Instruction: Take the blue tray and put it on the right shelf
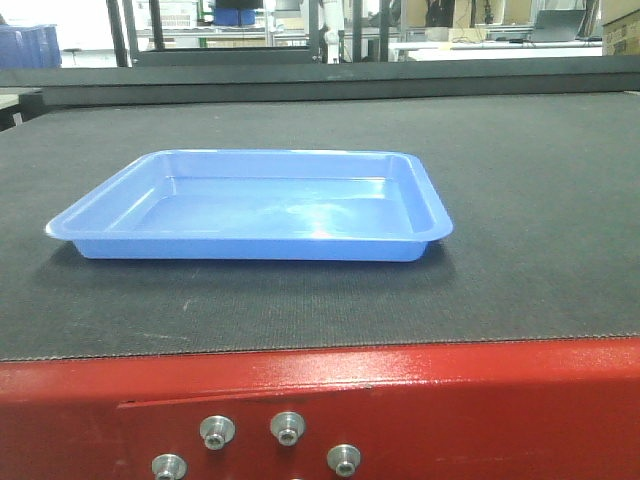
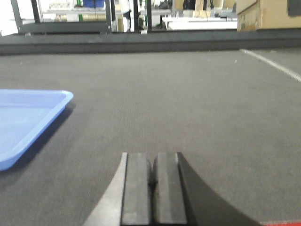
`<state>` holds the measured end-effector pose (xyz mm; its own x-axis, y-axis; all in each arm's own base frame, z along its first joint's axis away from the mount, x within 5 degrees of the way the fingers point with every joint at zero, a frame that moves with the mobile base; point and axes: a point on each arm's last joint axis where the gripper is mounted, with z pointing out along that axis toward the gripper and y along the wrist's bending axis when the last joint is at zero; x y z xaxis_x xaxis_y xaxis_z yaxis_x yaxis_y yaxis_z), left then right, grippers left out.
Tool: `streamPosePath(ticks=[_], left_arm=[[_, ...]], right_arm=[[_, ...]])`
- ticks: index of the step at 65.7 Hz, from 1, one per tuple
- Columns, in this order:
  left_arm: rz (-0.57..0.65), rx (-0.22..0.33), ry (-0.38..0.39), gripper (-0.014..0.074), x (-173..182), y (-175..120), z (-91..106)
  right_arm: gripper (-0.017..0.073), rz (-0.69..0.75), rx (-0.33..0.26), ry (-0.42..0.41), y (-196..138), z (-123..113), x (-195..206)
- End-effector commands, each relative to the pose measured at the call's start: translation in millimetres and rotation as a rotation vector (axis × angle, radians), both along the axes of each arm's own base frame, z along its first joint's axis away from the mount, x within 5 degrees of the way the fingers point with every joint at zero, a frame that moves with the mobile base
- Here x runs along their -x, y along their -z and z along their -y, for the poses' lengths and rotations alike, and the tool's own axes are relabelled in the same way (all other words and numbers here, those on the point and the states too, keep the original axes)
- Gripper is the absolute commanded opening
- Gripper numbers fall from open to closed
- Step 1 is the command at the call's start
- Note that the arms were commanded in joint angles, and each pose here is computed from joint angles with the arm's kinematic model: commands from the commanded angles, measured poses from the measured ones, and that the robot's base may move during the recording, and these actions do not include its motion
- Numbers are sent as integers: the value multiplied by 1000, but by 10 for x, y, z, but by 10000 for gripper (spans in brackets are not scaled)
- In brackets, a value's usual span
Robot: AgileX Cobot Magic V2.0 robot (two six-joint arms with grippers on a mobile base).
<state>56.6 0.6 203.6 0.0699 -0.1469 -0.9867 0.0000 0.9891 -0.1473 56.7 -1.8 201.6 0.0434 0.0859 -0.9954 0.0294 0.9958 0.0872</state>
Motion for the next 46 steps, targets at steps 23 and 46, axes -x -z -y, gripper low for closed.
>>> streamPosePath(ticks=[23, 46], left_arm=[[136, -215, -3, -12, 153, -1349, 1], [-243, -193, 85, 441, -659, -2018, 100]], right_arm=[[135, 171, -72, -36, -1329, -34, 274], [575, -73, -89, -110, -1882, -98, -611]])
